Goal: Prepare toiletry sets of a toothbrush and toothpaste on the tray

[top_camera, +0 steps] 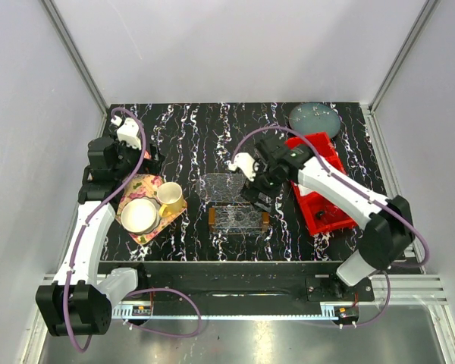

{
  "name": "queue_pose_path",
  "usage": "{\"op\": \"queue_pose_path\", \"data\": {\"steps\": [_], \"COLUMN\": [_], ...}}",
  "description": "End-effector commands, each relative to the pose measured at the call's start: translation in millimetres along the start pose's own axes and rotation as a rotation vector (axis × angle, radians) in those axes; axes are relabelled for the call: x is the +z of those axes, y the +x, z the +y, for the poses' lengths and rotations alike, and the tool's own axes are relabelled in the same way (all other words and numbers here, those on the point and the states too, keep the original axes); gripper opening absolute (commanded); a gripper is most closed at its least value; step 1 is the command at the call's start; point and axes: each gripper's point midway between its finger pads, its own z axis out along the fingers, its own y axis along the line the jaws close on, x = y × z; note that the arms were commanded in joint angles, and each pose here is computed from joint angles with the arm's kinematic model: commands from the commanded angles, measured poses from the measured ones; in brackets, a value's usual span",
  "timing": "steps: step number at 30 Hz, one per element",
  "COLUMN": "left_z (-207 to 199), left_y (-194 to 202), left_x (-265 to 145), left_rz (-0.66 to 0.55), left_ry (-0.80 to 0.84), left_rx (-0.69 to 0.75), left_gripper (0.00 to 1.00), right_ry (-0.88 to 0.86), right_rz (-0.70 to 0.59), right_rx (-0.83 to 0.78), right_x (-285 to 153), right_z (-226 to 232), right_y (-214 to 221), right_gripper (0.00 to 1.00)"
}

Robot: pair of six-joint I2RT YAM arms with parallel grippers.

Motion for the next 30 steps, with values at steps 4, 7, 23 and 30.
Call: {"op": "queue_pose_path", "data": {"steps": [4,7,23,30], "left_z": [1.9,3.4,6.7,7.3], "left_y": [-22.9,-21.6,-17.5,-15.7], "left_x": [-3.4,-2.8,0.1,0.5], "left_rz": [-0.065,-0.06,-0.054,-0.051], "left_ry": [-0.007,-0.013,-0.026,-0.029], "left_rx": [0.047,0.053,0.058,0.056], "left_gripper": [0.99,0.99,0.99,0.99], "right_ry": [-0.026,-0.041,-0.062,-0.053], "right_rz": [0.04,0.069,0.136,0.157], "right_rx": [-0.125,-0.151,-0.277,-0.312], "right_x": [21.3,32.2,66.6,79.0], "right_z": [11.1,14.4,34.6,33.8], "right_y": [-15.6,-13.3,-7.8,-2.7], "right_gripper": [1.0,1.0,1.0,1.0]}}
